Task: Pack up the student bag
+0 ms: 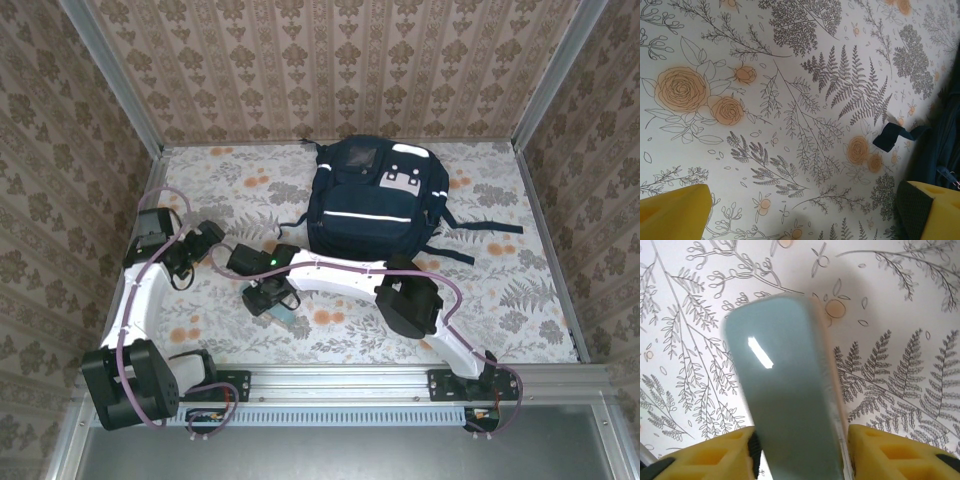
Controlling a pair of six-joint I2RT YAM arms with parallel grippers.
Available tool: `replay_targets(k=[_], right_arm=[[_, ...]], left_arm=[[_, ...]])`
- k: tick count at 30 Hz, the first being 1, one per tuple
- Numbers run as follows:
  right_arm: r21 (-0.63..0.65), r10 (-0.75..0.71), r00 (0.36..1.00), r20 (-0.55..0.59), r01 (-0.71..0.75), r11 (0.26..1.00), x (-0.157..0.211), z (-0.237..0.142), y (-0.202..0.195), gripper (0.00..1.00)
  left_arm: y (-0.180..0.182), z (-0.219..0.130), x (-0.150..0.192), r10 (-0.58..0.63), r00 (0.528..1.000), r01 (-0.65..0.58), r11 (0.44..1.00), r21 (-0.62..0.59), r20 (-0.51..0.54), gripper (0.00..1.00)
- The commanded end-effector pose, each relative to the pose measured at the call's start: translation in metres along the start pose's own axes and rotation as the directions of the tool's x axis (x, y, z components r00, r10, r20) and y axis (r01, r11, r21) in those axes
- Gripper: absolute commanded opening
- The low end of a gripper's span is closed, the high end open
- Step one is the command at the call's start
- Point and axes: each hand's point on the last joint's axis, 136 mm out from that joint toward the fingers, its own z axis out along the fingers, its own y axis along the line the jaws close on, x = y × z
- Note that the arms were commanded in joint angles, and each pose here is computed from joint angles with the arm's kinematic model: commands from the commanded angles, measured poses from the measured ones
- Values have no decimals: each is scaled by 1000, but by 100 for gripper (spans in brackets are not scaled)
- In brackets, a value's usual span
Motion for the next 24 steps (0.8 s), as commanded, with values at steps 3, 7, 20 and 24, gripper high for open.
replay_targets(k=[3, 7, 20, 24], right_arm=[[65, 5, 1000, 3, -5, 998, 0, 1, -8, 39], [115, 7, 998, 60, -14, 993, -8, -13, -18, 34], [206, 168, 980, 105, -186, 961, -2, -35, -61, 32], [153, 245, 968, 48, -250, 956, 10, -25, -51, 32]], left_arm=[[0, -8, -2, -15, 1000, 15, 1000, -1, 24, 98], [0, -7, -3, -21, 1000, 21, 1000, 4, 22, 98], [-4, -3, -1, -28, 1000, 28, 999, 24, 7, 98], [-4, -4, -1, -27, 1000, 26, 999, 29, 7, 98]])
